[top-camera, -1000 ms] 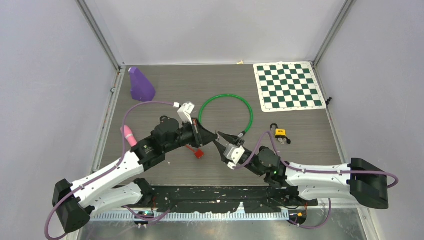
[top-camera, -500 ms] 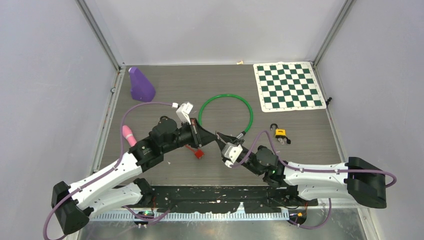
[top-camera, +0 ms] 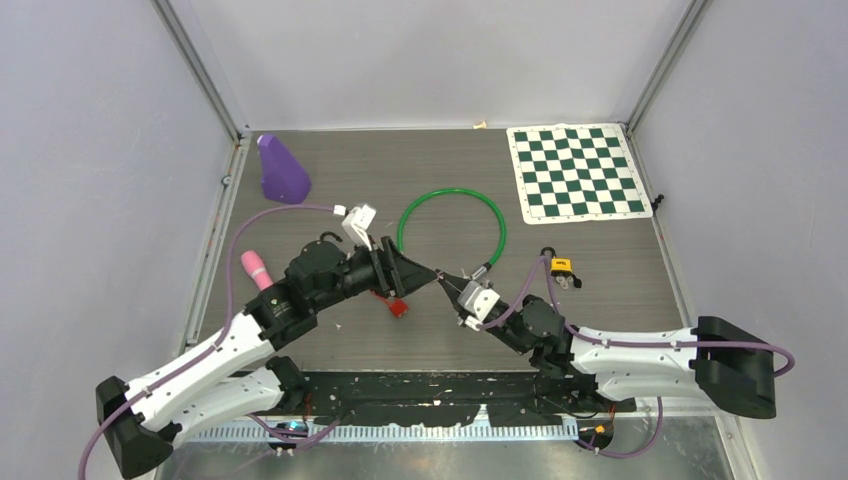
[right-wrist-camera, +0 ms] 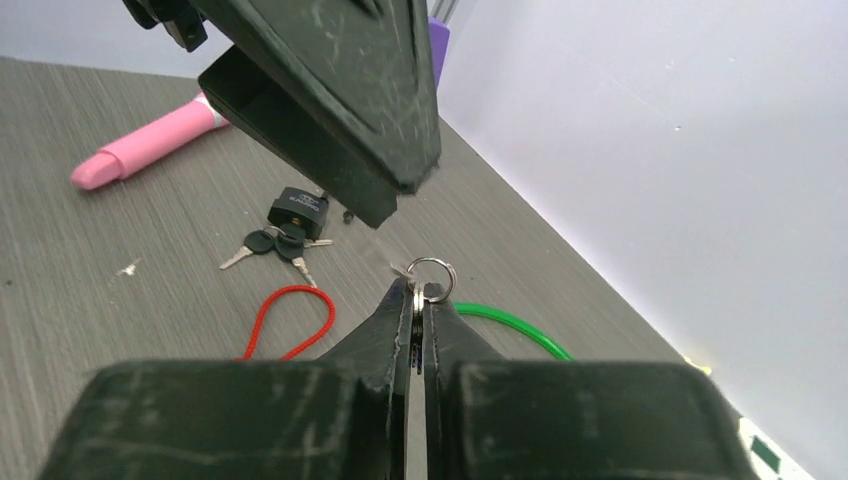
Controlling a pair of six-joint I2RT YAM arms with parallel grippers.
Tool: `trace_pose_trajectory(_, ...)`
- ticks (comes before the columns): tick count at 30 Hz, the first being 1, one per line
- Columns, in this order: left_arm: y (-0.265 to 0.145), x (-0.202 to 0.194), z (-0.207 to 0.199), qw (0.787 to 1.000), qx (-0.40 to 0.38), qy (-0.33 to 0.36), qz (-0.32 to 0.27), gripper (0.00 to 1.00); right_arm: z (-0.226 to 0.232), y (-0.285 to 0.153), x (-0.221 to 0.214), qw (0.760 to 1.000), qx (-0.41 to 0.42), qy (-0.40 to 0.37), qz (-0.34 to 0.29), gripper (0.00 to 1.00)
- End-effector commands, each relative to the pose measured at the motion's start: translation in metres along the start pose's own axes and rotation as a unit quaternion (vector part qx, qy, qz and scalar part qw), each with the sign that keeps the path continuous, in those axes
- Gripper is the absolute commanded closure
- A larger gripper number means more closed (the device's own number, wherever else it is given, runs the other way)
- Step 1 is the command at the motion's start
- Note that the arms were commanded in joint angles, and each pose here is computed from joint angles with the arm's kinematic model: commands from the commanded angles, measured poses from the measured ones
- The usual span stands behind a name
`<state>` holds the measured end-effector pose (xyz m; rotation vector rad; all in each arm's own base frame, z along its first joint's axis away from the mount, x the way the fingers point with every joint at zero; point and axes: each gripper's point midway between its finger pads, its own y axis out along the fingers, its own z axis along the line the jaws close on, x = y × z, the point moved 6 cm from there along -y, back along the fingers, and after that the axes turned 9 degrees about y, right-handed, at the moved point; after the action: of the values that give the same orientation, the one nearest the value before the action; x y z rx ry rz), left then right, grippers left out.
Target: Unlock with the key
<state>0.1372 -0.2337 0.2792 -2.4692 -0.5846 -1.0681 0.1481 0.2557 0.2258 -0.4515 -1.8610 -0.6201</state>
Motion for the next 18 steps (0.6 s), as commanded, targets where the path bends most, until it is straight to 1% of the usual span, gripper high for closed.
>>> trace_pose_trajectory(1,-0.009,0.02,-0.008,0.999,-0.015,0.023,-0.036,0.38,-0.002,-0.002,0.025,0.994,-0.009,0.08,-0.073,0.95)
trace_pose_trajectory(6,-0.014,0.023,-0.005,0.998,-0.019,0.034,-0.042,0.33,-0.002,-0.003,0.028,0.991,-0.006,0.107,-0.08,0.95)
trace_pose_trajectory(9,-0.013,0.019,-0.005,0.999,-0.019,0.026,-0.025,0.31,-0.004,-0.002,0.026,0.991,-0.016,0.107,-0.074,0.95)
trace_pose_trajectory(14,-0.005,0.008,-0.006,0.999,-0.048,-0.009,0.0,0.3,-0.009,-0.002,0.025,0.989,-0.042,0.115,-0.079,0.95)
trace_pose_trajectory(18,0.0,0.001,-0.008,0.995,-0.089,-0.042,-0.01,0.32,-0.013,-0.004,0.023,0.985,-0.067,0.135,-0.088,0.95)
